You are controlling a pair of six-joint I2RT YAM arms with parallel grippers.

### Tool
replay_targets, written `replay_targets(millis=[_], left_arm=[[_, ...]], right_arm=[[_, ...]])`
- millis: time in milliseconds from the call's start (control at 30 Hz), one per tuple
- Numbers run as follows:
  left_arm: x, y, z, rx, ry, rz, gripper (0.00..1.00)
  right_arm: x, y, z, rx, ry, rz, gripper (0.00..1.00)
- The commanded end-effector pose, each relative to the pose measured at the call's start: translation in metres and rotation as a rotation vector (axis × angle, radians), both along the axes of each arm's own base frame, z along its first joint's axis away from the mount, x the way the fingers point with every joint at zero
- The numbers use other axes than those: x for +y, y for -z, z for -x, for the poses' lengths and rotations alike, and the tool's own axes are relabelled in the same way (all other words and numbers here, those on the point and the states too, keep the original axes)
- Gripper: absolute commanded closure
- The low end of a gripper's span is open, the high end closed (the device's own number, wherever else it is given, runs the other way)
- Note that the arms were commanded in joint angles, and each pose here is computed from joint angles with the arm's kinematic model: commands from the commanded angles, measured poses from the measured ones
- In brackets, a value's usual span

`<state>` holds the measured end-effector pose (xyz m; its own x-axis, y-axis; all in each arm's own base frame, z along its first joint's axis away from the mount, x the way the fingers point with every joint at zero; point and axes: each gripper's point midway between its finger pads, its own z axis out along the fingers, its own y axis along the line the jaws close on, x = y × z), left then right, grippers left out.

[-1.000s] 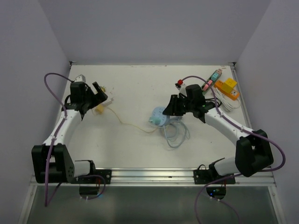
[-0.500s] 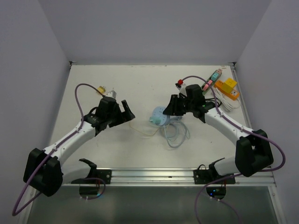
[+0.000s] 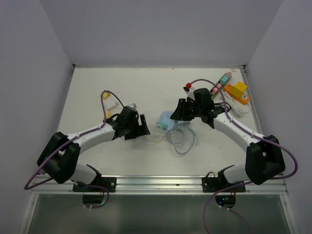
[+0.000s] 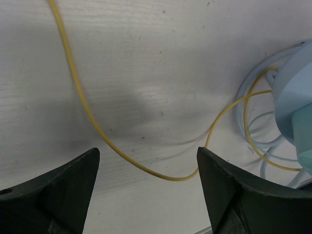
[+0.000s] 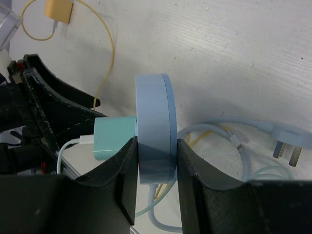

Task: Pull the plug off the socket

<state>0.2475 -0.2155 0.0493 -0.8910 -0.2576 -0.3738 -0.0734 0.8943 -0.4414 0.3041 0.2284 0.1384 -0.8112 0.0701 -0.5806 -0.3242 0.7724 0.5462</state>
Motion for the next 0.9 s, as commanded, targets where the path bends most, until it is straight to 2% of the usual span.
replay_targets(millis=[0, 67, 133, 267, 300, 333, 467, 600, 733, 867], left_arm=[[-0.034, -0.018, -0.016, -0.052, 0.032, 0.098, 0.17], [-0.042, -0.013, -0.016, -0.04, 0.044, 0.104, 0.21], [-0.047, -0.011, -0.015, -0.03, 0.054, 0.112, 0.31], [-0.046, -0.013, -0.024, -0.054, 0.041, 0.092, 0.73], [-0.044, -0.015, -0.027, -0.064, 0.033, 0.075, 0.96], [-0.037, -0.017, -0.035, -0.088, 0.009, 0.04, 1.0], [0.002, -0.043, -0.074, -0.189, -0.058, -0.07, 1.0], [0.086, -0.075, -0.122, -0.29, -0.249, -0.216, 1.0], [0.155, -0.097, -0.144, -0.33, -0.38, -0.336, 1.0], [0.217, -0.114, -0.156, -0.339, -0.519, -0.357, 1.0]], right_arm=[[0.004, -0.025, -0.008, -0.077, 0.006, -0.036, 1.0], [0.003, -0.023, -0.008, -0.076, 0.012, -0.033, 1.0], [0.002, -0.022, -0.007, -0.075, 0.013, -0.031, 1.0], [-0.002, -0.024, -0.006, -0.086, 0.023, -0.02, 1.0], [-0.003, -0.024, -0.004, -0.084, 0.024, -0.016, 1.0], [-0.004, -0.023, -0.003, -0.085, 0.024, -0.01, 1.0], [-0.017, -0.031, -0.004, -0.121, 0.069, 0.024, 1.0], [-0.038, -0.033, -0.008, -0.131, 0.15, 0.059, 1.0], [-0.064, -0.036, -0.015, -0.13, 0.244, 0.061, 1.0], [-0.085, -0.045, -0.019, -0.149, 0.316, 0.085, 1.0]])
